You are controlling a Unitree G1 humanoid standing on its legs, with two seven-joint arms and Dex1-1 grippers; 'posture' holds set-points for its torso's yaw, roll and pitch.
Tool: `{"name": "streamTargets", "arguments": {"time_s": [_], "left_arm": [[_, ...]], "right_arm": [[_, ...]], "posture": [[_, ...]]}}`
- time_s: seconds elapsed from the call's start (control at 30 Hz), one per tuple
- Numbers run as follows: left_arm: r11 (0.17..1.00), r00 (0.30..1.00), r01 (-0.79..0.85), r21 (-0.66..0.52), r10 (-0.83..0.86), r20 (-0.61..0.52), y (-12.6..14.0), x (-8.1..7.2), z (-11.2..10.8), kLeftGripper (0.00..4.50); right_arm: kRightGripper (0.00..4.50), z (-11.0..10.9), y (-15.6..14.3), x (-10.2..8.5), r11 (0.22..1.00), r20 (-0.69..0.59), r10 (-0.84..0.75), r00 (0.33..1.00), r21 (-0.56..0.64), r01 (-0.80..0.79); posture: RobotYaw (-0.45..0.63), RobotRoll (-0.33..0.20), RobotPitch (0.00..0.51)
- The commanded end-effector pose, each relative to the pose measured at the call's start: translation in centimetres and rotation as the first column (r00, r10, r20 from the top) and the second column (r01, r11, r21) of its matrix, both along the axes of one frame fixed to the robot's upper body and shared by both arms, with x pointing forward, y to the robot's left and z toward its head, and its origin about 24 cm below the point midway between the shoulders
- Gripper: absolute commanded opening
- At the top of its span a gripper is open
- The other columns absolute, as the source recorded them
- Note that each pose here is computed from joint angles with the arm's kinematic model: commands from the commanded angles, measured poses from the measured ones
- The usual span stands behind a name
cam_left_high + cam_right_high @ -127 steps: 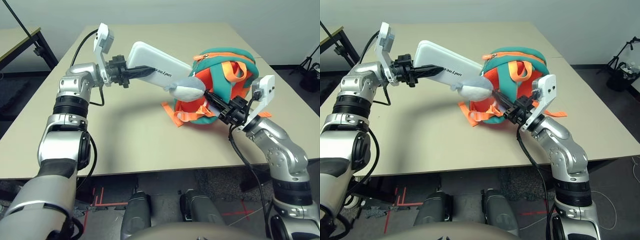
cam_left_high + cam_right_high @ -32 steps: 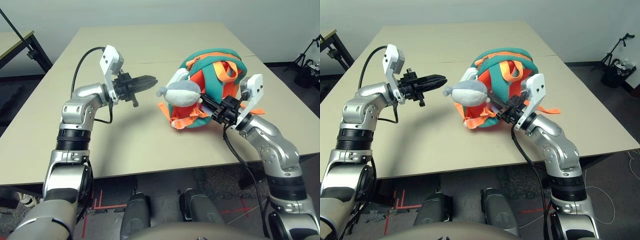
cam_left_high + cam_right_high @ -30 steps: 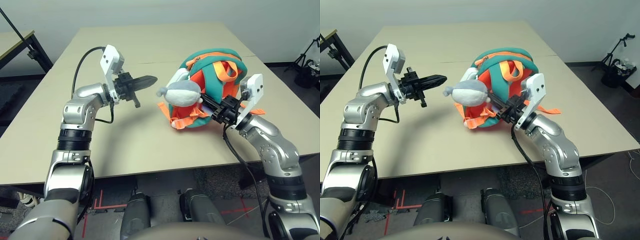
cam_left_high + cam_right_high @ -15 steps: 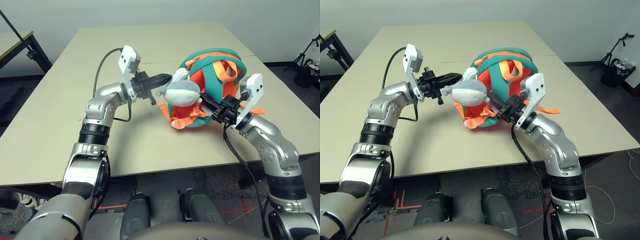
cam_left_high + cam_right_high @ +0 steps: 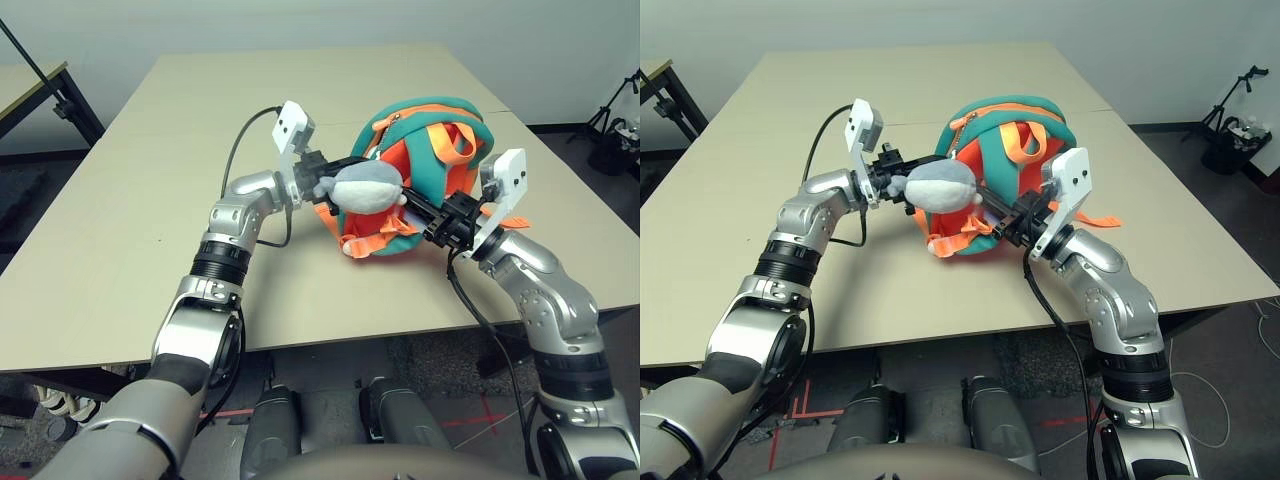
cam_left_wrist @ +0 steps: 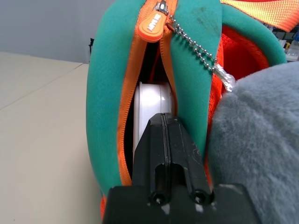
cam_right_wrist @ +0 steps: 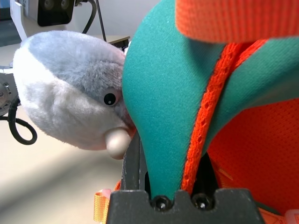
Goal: Put the pencil case into the backpack and zip it.
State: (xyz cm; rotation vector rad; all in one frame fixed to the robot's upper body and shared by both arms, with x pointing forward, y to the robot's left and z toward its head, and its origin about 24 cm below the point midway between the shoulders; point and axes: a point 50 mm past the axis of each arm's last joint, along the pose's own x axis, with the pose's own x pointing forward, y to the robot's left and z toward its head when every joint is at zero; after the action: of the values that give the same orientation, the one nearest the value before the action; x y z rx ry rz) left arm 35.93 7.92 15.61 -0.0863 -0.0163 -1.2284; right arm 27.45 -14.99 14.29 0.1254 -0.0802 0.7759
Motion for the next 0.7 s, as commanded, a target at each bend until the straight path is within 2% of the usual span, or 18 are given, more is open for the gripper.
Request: {"name": "streamTargets", "arguments": {"time_s": [0.03,0.13,0.27,0.37,0.43,0.5,0.7], "left_arm": [[0.997,1.0,-0.027,0.068,0.027,0.002,-1.2,0.5,-0.9,0.0],[0.988,0.997,-0.076,0.136,0.072,0.034,-1.1,0.9,-1.5,0.0],[0.988,0.996,-0.086,0.127,0.083,0.023,-1.1,0.6,-2.1,0.0],[0.995,0.994,-0.095,0.016,0.096,-0.045,-0.7,0.3,-1.7,0.0],[0.989,0.99,-0.133,-0.064,0.129,-0.061,0.8,0.2,-0.6,0.0],[0.985,0.988,-0.148,-0.093,0.143,-0.059,2.3,-0.2,0.1,0.0],[0.979,0.979,-0.201,-0.028,0.199,-0.047,5.9,-1.7,1.1,0.0]], "right_arm": [[0.13,0.1,0.7,-0.3,0.999,0.012,0.036,0.999,-0.004,-0.036],[0.13,0.0,0.7,-0.3,1.0,0.011,0.031,0.999,-0.003,-0.031],[0.13,0.0,0.8,-0.3,1.0,0.009,0.031,0.999,0.0,-0.031],[0.13,-0.1,0.9,-0.4,0.999,0.005,0.034,0.999,0.0,-0.034],[0.13,-0.2,0.9,-0.3,0.999,0.002,0.038,0.999,-0.001,-0.038],[0.13,-0.2,0.9,-0.3,0.999,-0.001,0.042,0.999,-0.002,-0.042],[0.13,-0.3,1.2,-0.1,0.998,-0.006,0.062,0.998,-0.001,-0.062]], "posture": [[-0.21,0.0,0.0],[-0.21,0.0,0.0],[-0.21,0.0,0.0],[-0.2,0.0,0.002],[-0.19,0.0,0.004],[-0.18,0.0,0.006],[-0.16,0.0,0.01]]}}
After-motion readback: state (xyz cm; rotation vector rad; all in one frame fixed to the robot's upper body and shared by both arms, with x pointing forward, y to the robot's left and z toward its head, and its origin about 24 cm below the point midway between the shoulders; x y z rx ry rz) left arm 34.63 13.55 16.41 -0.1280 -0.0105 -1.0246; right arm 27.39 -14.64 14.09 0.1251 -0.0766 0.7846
